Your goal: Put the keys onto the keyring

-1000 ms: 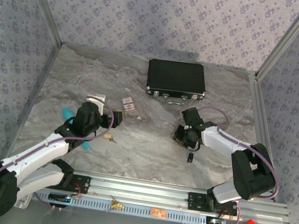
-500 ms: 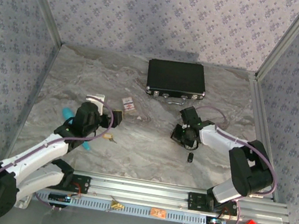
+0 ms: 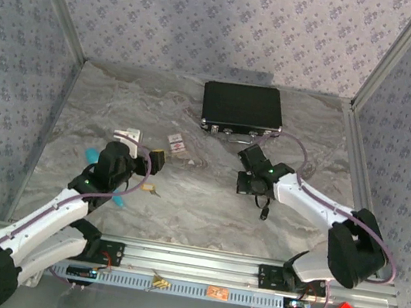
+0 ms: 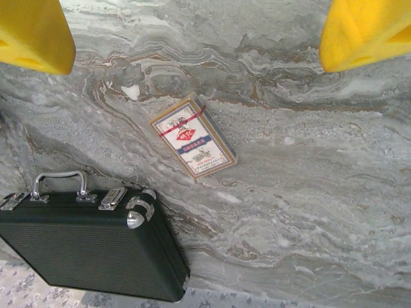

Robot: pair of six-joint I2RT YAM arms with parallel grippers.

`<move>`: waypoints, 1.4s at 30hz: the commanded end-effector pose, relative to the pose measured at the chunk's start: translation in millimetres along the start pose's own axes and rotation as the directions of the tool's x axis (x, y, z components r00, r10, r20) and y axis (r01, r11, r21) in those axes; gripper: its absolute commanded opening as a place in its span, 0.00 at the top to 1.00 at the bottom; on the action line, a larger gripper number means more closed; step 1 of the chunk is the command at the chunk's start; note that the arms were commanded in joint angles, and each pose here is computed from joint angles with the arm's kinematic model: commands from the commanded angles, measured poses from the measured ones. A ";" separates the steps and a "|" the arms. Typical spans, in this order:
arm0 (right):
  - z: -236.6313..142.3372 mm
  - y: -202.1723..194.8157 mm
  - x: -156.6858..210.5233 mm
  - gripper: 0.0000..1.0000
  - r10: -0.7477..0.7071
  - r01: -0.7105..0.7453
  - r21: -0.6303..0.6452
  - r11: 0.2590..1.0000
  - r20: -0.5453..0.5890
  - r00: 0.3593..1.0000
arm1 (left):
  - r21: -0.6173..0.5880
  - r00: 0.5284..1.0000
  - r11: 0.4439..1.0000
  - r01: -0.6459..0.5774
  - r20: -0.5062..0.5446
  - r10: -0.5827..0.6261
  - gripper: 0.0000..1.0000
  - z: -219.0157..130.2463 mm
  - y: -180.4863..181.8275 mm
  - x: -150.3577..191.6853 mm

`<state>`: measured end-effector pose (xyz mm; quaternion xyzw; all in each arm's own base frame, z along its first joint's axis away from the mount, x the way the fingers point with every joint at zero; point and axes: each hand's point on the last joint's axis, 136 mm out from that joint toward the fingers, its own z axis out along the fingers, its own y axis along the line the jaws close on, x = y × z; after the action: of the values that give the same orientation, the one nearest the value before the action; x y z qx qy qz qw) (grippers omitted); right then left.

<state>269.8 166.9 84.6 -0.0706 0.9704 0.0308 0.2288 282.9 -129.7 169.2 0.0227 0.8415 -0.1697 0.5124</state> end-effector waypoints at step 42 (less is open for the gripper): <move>-116.0 161.2 0.8 1.00 -0.589 0.986 -0.147 0.083 0.790 0.168 | 0.578 0.725 0.494 -0.649 0.274 0.632 0.52 -40.6 -135.8 16.6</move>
<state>199.8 309.6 180.3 -0.6645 0.5705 0.2417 0.4178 218.7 -233.7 192.3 0.4607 0.6953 -0.2335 0.4997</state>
